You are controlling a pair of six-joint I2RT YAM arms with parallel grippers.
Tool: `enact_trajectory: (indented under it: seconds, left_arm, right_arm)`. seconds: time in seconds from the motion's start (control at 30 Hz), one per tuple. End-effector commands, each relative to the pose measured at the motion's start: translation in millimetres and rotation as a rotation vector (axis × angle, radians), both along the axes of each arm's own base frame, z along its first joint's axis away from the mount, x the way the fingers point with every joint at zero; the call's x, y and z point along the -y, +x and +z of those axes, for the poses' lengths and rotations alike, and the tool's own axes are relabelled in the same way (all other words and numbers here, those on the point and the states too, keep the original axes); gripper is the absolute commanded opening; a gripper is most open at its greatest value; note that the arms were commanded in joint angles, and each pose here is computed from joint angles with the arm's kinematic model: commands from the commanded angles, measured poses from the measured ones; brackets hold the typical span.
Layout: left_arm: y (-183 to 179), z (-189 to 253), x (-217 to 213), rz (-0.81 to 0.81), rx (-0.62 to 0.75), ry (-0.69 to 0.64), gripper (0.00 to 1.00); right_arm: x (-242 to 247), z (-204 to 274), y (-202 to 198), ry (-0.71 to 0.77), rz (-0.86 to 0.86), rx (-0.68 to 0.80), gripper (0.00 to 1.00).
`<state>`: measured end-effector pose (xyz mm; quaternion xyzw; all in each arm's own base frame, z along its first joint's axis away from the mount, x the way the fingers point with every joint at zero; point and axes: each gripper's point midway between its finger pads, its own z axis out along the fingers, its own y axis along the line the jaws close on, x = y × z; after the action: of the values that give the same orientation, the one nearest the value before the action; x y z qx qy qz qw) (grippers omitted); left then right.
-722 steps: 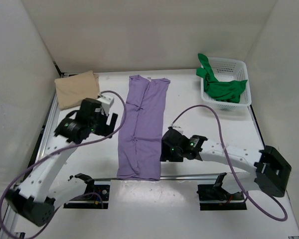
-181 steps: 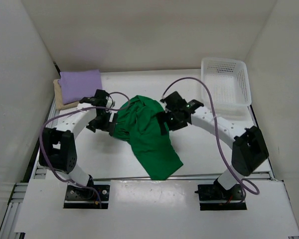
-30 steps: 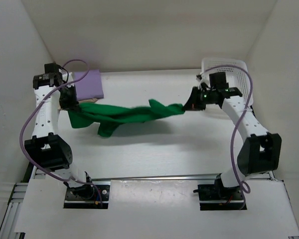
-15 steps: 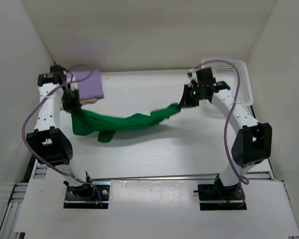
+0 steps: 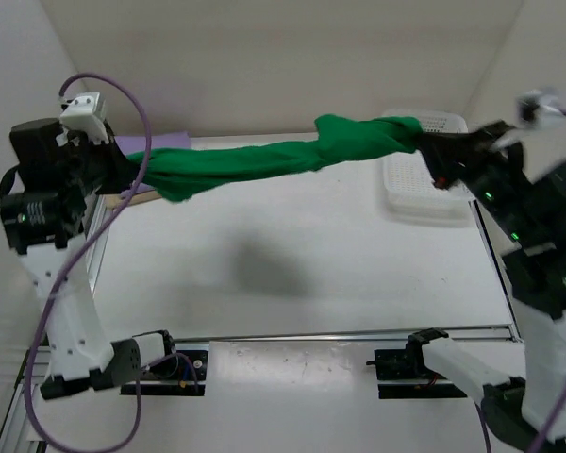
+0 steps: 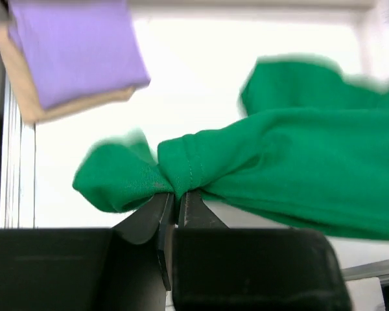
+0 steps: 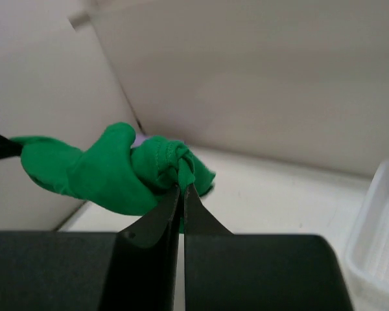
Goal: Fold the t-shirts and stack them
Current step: Flatten out the tshirt
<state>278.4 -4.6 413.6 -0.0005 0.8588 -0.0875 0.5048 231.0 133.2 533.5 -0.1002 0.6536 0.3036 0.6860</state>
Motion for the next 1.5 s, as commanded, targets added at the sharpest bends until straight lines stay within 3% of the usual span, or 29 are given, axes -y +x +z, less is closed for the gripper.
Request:
enact_trajectory:
  seconds: [0.0,0.1,0.27,0.4,0.47,0.57,0.6,0.63,0.67,0.7,0.73,0.77,0.8,0.83,0.93,0.97,1.0,1.03,1.17,1.27,1.47]
  left_arm:
    - [-13.4,34.3,14.9,-0.070,0.125,-0.010,0.10]
    - [-24.2,36.3,26.8,-0.125,0.129,-0.037,0.10]
    - [-23.4,2.7,36.4,-0.175,0.024,-0.093,0.10]
    - [-1.6,-45.2,49.0,-0.242,-0.153,-0.174,0.11]
    - [17.5,-78.8,53.2,-0.254,-0.279,-0.199,0.13]
    - [48.1,-127.1,61.9,-0.276,-0.448,-0.224,0.23]
    - [54.8,-140.3,65.8,-0.288,-0.493,-0.238,0.27]
    - [70.3,-165.9,69.4,-0.295,-0.574,-0.260,0.32]
    - [83.0,-171.7,75.7,-0.314,-0.582,-0.256,0.56]
    - [93.5,-181.5,80.1,-0.326,-0.608,-0.265,0.70]
    - [110.7,-213.0,79.7,-0.318,-0.687,-0.282,0.83]
    - [128.2,-212.0,81.1,-0.321,-0.664,-0.264,1.00]
    - [138.2,-222.3,76.4,-0.301,-0.677,-0.242,1.00]
    - [149.8,-236.3,59.8,-0.232,-0.682,-0.160,1.00]
    - [147.1,-252.9,33.7,-0.134,-0.700,-0.058,1.00]
    - [145.2,-233.3,25.9,-0.117,-0.624,-0.056,1.00]
    - [128.4,-247.9,22.9,-0.107,-0.659,-0.063,1.00]
    - [122.0,-245.3,19.6,-0.099,-0.636,-0.064,1.00]
    - [88.2,-230.2,5.1,-0.034,-0.533,0.002,1.00]
    - [60.3,-249.2,-3.1,0.003,-0.575,0.026,1.00]
    - [34.7,-239.7,-40.9,0.150,-0.481,0.084,1.00]
  right_arm:
    - [22.0,30.9,-16.6,0.034,-0.091,0.137,0.00]
    - [29.7,49.3,-43.5,0.078,-0.086,0.192,0.00]
    - [29.4,42.7,-53.9,0.103,-0.067,0.151,0.00]
    - [26.2,-0.7,-5.5,0.066,-0.139,-0.009,0.00]
    - [14.4,-41.7,38.1,0.005,-0.154,-0.130,0.00]
    - [-12.6,-115.2,103.4,-0.097,-0.122,-0.352,0.00]
    - [-26.3,-167.1,138.2,-0.155,-0.109,-0.506,0.05]
    - [-33.4,-189.3,155.2,-0.179,-0.100,-0.575,0.15]
    - [-41.1,-211.1,170.8,-0.202,-0.086,-0.644,0.44]
    - [-56.1,-248.0,202.0,-0.229,-0.066,-0.780,0.64]
    - [-58.6,-263.9,219.6,-0.228,-0.073,-0.848,0.77]
    - [-64.0,-276.4,234.3,-0.226,-0.081,-0.905,0.92]
    - [-69.8,-330.4,257.1,-0.257,-0.102,-1.030,0.96]
    - [-72.7,-300.6,263.6,-0.223,-0.109,-1.000,1.00]
    - [-94.7,-297.7,252.2,-0.253,-0.070,-0.970,1.00]
    - [-90.0,-355.0,225.0,-0.334,-0.078,-1.087,1.00]
    - [-98.1,-326.6,200.4,-0.333,-0.049,-0.995,1.00]
    - [-105.3,-327.8,196.2,-0.331,-0.023,-0.925,1.00]
    - [-110.9,-364.4,111.1,-0.410,0.063,-1.012,1.00]
    - [-113.5,-402.0,69.3,-0.494,0.087,-1.075,1.00]
    - [-133.9,-427.2,38.2,-0.529,0.054,-1.108,1.00]
